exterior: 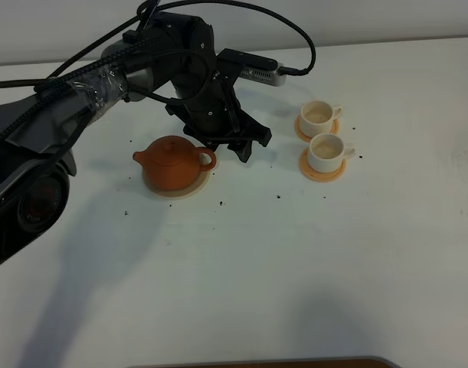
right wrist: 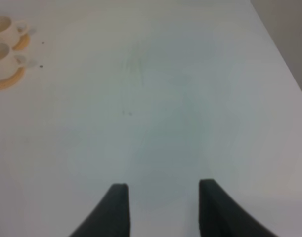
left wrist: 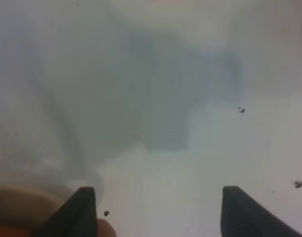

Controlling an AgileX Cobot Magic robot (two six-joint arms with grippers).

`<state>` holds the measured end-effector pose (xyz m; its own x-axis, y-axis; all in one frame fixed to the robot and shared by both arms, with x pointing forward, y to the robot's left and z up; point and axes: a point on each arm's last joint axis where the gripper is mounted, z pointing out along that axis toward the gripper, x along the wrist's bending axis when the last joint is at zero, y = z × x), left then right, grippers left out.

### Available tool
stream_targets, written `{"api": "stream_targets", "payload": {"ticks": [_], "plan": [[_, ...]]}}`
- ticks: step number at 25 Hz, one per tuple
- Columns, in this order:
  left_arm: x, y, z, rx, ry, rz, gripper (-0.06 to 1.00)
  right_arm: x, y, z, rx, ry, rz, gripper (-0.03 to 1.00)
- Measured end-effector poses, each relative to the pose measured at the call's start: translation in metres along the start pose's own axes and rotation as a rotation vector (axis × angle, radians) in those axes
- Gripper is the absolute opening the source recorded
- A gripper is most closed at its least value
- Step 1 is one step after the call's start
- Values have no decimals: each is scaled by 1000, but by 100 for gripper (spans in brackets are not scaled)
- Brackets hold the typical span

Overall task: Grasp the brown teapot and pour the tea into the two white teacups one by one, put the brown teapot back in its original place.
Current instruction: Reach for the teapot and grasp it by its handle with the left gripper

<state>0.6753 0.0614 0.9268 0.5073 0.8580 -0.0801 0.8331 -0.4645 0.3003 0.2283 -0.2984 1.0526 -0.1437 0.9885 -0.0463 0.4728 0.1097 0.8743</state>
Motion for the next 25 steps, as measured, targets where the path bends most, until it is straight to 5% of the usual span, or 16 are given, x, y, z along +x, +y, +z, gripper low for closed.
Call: {"api": "stream_targets", "payload": {"ticks": [25], "plan": [[-5,-20,-2,220,-51,96,57,0,0,0,0,0,0,36]]}}
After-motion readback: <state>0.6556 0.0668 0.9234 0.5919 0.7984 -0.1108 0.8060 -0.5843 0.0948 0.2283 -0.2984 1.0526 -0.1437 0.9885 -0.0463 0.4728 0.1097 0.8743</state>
